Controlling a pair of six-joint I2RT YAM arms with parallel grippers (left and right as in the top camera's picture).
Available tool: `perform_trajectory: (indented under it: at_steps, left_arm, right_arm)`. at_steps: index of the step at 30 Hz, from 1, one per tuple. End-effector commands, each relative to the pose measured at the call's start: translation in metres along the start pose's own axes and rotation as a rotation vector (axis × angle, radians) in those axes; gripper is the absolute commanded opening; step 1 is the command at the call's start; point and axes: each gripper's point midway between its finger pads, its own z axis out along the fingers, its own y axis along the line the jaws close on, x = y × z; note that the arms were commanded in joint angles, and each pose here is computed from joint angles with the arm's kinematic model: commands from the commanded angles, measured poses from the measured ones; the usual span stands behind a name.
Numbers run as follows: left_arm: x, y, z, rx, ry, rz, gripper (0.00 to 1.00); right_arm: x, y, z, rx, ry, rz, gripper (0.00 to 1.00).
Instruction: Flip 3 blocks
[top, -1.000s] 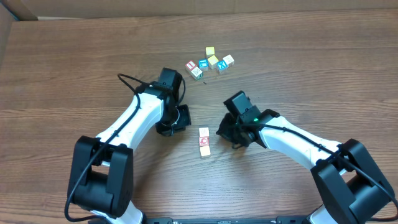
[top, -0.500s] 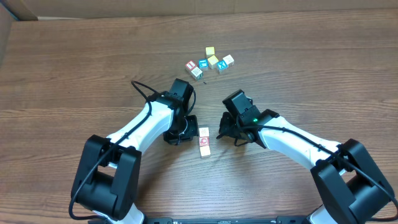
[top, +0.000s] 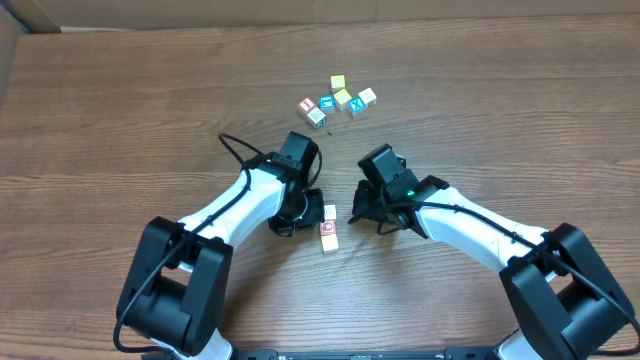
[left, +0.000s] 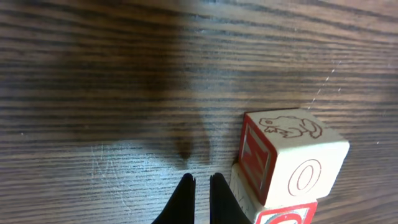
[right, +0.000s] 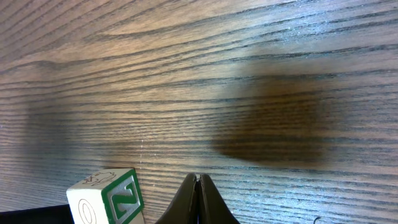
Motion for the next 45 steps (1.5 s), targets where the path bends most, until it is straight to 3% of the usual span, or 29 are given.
perform_trajectory:
  at_steps: [1,45]
  left_arm:
    - [0.002,-0.002,0.005,0.011,0.015,-0.016,0.04]
    - [-0.004,-0.013,0.004,0.067,-0.005,-0.006,0.04]
  right_arm:
    - [-0.004,0.003,-0.001,-0.001,-0.017,-0.014,0.04]
    - [-0.004,0.003,-0.001,-0.001,-0.017,-0.013,0.04]
